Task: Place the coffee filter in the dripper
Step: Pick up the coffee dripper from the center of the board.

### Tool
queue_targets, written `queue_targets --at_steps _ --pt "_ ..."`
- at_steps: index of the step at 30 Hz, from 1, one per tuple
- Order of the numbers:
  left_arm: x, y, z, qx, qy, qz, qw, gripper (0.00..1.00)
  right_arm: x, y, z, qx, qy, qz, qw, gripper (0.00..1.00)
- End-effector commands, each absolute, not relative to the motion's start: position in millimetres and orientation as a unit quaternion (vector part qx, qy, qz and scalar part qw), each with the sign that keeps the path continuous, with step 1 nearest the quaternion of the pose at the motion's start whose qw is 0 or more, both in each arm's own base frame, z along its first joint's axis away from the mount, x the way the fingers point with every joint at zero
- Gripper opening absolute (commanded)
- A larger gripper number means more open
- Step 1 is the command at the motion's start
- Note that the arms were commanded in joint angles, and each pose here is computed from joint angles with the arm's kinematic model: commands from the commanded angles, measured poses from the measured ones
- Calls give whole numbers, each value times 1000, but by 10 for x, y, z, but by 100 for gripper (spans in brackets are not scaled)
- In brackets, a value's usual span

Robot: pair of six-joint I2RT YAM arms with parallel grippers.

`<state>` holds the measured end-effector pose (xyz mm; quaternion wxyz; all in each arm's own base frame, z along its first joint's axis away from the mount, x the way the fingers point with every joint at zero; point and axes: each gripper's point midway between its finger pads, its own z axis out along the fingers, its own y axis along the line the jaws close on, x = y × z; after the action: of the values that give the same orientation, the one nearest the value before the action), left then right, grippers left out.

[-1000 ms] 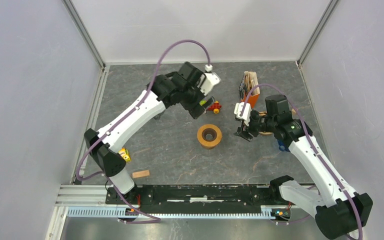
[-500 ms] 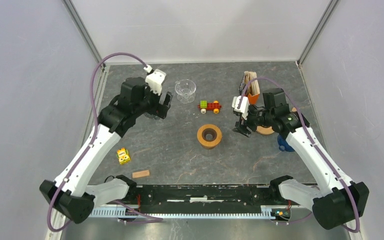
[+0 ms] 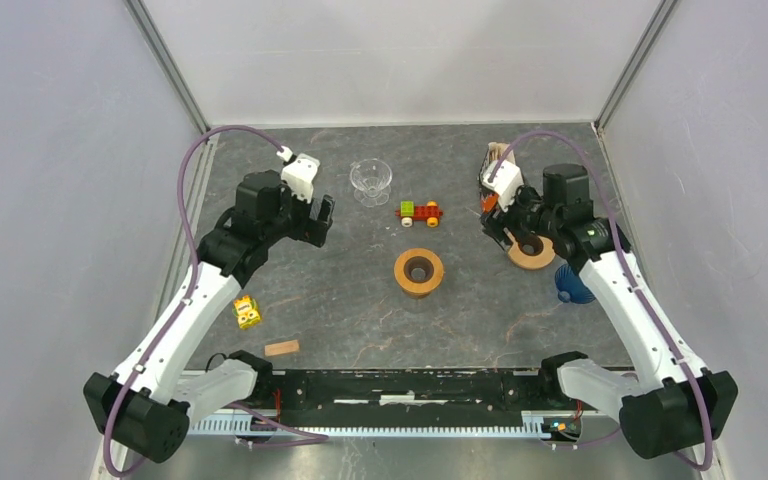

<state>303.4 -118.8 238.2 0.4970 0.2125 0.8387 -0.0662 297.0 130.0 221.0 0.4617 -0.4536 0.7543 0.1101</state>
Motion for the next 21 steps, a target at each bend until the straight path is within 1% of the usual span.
queue_targets --at_steps 1,5,9,17,21 --pt "3125 -1352 2524 233 824 -98 506 100 3169 932 2293 -365 792 41 488 74" --pt "3114 -1434 2467 249 830 -114 486 100 3225 618 2221 -327 821 -13 468 73" --pt "3056 -1536 2400 265 832 -141 466 100 3153 355 2065 -309 847 -45 430 72" --pt "3007 -1546 2345 274 832 -147 459 100 2929 -152 1822 -283 882 -72 370 69" --pt "2952 -1579 2395 276 824 -162 468 100 2771 -311 1673 -282 896 -53 338 67"
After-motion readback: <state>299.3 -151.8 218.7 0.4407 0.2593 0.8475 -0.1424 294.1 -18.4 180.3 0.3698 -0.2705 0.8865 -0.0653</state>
